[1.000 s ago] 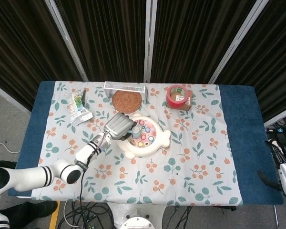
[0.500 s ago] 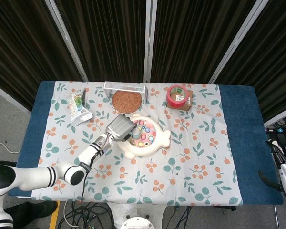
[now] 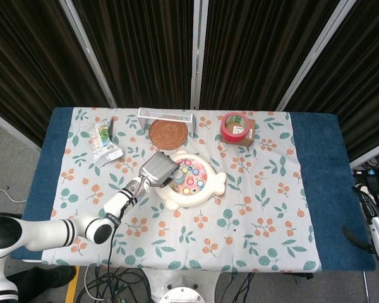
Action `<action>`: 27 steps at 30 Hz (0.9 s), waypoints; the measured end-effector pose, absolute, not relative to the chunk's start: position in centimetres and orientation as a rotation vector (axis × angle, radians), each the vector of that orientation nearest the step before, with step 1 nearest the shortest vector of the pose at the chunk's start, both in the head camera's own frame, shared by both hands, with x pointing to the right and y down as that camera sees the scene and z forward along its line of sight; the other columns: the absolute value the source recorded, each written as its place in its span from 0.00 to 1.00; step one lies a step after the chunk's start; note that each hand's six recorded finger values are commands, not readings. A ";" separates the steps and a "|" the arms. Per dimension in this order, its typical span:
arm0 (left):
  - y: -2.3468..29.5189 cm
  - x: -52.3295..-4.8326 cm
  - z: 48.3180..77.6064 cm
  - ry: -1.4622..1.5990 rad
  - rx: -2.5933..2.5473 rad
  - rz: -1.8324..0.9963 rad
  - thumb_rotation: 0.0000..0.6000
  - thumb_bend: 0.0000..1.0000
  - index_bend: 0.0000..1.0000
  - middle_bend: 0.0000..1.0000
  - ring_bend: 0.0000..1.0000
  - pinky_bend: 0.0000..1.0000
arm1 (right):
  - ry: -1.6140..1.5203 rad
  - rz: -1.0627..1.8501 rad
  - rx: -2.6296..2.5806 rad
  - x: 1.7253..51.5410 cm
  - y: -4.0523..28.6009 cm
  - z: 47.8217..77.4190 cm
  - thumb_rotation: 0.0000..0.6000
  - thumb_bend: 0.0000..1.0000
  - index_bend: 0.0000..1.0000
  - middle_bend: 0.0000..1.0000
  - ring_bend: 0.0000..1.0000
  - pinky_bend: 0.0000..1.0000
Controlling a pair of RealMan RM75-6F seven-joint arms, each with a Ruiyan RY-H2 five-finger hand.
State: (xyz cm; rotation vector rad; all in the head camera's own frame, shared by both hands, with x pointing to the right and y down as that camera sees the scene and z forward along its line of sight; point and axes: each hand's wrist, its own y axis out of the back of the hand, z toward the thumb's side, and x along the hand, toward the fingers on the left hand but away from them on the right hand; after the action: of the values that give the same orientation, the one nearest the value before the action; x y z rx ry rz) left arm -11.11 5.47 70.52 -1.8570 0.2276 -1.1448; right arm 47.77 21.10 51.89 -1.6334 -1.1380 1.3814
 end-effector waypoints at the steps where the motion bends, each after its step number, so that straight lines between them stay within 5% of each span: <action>1: 5.4 -11.1 70.5 0.228 -1.856 -1.144 1.00 0.59 0.67 0.62 0.46 0.44 | -1.139 1.381 -1.632 47.8 21.1 51.9 1.00 0.19 0.07 0.16 0.00 0.00; 14: 4.2 -15.1 67.5 0.445 -1.900 -1.151 1.00 0.59 0.67 0.61 0.45 0.44 | -1.134 1.360 -1.639 47.6 21.1 51.7 1.00 0.19 0.07 0.16 0.00 0.00; 27: 5.2 -22.9 71.8 0.609 -1.923 -1.325 1.00 0.53 0.63 0.57 0.43 0.39 | -1.116 1.364 -1.652 47.2 20.8 52.1 1.00 0.19 0.07 0.16 0.00 0.00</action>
State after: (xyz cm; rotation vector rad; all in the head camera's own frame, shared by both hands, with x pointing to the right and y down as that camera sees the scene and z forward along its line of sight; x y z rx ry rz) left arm -22.93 5.24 71.76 -1.9233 0.6094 -1.3253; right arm 47.22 20.76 52.07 -1.6521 -1.1156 1.3640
